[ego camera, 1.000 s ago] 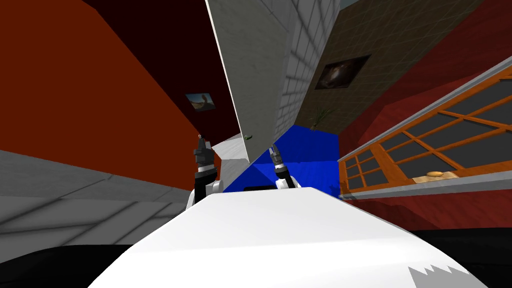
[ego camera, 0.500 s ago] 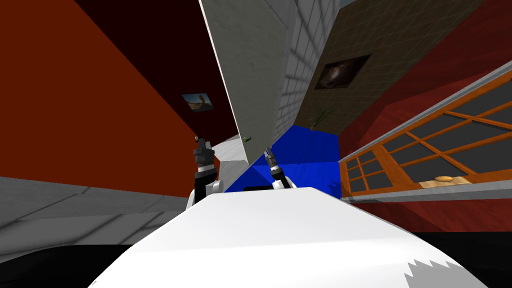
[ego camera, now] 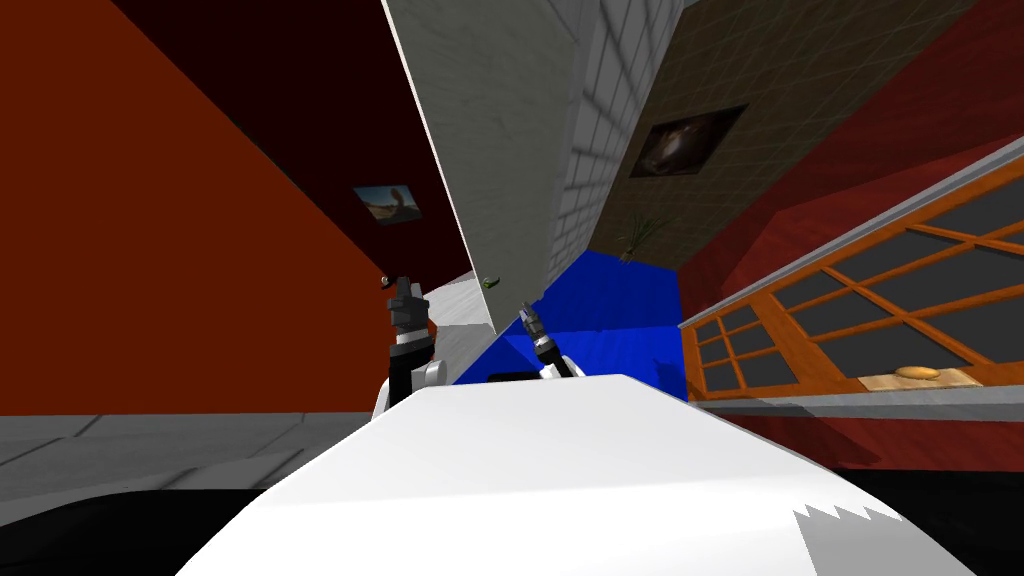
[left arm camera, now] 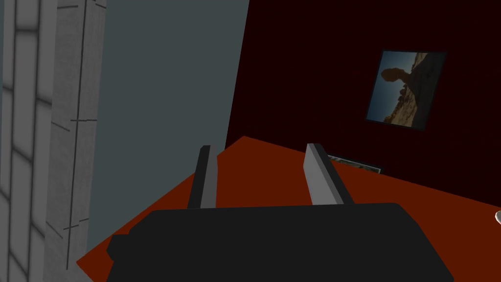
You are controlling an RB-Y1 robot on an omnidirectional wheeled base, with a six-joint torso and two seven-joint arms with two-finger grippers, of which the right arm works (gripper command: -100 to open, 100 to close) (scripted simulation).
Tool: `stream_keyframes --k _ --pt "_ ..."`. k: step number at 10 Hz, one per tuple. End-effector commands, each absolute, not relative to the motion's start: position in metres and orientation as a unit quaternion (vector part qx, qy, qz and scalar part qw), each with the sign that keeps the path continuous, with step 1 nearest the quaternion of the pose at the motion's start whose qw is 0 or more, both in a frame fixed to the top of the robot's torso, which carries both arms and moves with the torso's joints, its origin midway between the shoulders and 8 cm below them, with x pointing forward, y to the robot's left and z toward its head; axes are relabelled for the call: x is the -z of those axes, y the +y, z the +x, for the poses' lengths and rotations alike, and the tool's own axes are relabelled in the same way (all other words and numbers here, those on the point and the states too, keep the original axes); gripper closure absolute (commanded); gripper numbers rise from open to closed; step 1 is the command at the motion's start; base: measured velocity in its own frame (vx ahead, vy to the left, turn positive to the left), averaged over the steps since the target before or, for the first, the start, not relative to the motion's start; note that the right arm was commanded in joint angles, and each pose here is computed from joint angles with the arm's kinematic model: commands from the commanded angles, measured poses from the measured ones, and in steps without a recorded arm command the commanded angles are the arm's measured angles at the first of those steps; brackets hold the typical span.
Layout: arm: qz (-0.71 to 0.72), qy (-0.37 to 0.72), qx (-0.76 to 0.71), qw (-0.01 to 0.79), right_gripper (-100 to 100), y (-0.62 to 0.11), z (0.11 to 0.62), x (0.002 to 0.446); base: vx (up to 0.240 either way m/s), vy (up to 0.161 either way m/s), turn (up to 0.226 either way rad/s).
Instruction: Push the door open
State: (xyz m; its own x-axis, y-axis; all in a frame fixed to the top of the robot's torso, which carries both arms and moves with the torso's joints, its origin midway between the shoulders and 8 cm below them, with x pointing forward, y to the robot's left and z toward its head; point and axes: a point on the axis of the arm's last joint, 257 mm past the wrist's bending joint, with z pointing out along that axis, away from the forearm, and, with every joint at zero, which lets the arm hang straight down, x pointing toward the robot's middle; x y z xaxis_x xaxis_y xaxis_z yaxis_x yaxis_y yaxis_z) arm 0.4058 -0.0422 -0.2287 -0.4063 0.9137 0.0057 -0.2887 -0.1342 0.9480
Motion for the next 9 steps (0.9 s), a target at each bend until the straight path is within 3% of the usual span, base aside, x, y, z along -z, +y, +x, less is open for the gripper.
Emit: stream_keyframes --k 1,9 --pt "0.32 0.498 -0.685 0.425 -100 -0.032 0.404 0.238 0.1 -0.036 -0.012" --pt "0.317 0.543 -0.691 0.356 -100 0.015 0.387 0.291 0.103 -0.019 -0.015"
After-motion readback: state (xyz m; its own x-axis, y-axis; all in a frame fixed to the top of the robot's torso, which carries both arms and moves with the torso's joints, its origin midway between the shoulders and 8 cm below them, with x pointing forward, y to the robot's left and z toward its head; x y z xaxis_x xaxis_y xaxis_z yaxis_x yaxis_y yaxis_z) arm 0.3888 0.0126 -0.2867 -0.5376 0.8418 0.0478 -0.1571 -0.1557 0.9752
